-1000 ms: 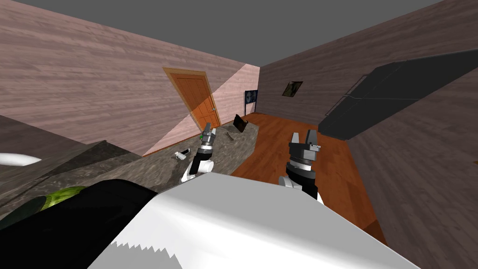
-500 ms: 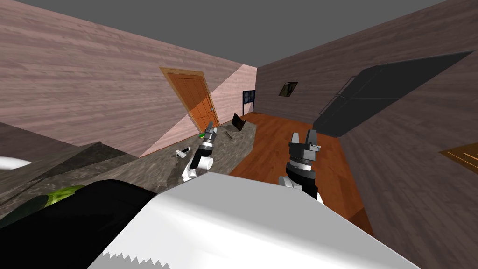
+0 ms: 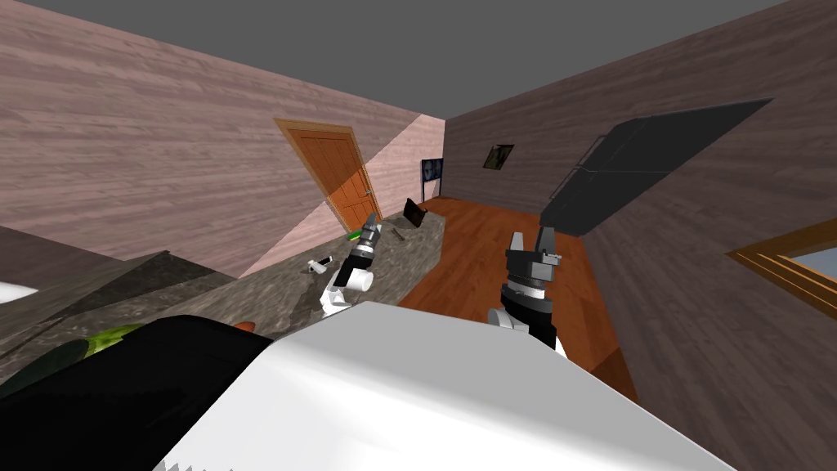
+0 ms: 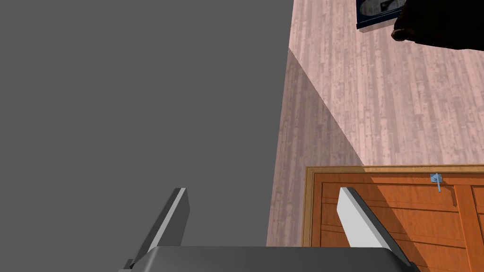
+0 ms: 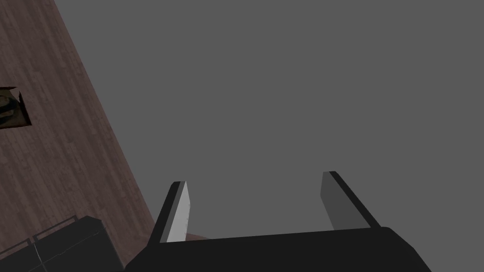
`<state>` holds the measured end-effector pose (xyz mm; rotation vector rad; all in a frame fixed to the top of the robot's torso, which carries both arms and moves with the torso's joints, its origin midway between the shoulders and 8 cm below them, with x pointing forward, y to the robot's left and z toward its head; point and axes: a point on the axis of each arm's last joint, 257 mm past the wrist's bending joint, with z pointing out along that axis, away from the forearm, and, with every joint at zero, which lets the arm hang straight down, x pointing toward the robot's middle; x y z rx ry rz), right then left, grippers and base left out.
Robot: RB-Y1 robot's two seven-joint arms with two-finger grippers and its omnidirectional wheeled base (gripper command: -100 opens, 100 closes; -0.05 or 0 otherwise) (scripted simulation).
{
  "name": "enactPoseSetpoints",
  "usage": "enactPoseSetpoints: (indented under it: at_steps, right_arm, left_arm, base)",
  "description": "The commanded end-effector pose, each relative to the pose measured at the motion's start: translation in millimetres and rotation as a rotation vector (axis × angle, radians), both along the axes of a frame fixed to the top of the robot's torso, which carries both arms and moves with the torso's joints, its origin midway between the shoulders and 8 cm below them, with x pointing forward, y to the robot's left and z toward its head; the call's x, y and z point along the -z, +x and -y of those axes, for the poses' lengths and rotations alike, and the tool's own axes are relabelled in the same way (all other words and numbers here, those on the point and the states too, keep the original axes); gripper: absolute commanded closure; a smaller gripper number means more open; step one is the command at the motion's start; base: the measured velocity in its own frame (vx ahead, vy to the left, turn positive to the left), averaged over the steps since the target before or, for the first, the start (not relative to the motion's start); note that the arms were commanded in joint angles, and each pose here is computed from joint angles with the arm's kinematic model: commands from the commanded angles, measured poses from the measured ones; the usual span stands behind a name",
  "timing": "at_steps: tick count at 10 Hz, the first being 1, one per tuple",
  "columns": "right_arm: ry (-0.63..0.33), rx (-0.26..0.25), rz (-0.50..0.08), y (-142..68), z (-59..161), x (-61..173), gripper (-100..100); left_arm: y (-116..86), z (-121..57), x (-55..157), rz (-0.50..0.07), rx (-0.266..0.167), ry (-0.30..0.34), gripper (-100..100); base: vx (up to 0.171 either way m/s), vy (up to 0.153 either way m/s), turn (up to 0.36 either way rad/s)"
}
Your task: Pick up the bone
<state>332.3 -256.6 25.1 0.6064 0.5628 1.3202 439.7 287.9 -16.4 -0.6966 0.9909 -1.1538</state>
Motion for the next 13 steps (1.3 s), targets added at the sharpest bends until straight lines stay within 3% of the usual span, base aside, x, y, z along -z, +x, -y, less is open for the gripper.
enactPoseSetpoints:
  at_steps: [1, 6, 13]
  right_arm:
    - [0.000, 0.000, 0.000, 0, 0, 0, 0]
    - [0.000, 0.000, 0.000, 0, 0, 0, 0]
    - [0.000, 0.000, 0.000, 0, 0, 0, 0]
  left_arm:
    - [5, -1.4, 5, -0.027, -0.004, 0.000, -100]
    - [37, -14.3, 22, -0.143, -0.023, 0.005, -100]
    - [61, -26.2, 56, -0.308, -0.047, 0.007, -100]
  base:
    - [-0.028, -0.009, 0.002]
    - [-0.059, -0.019, -0.072]
    - [-0.025, -0.015, -0.048]
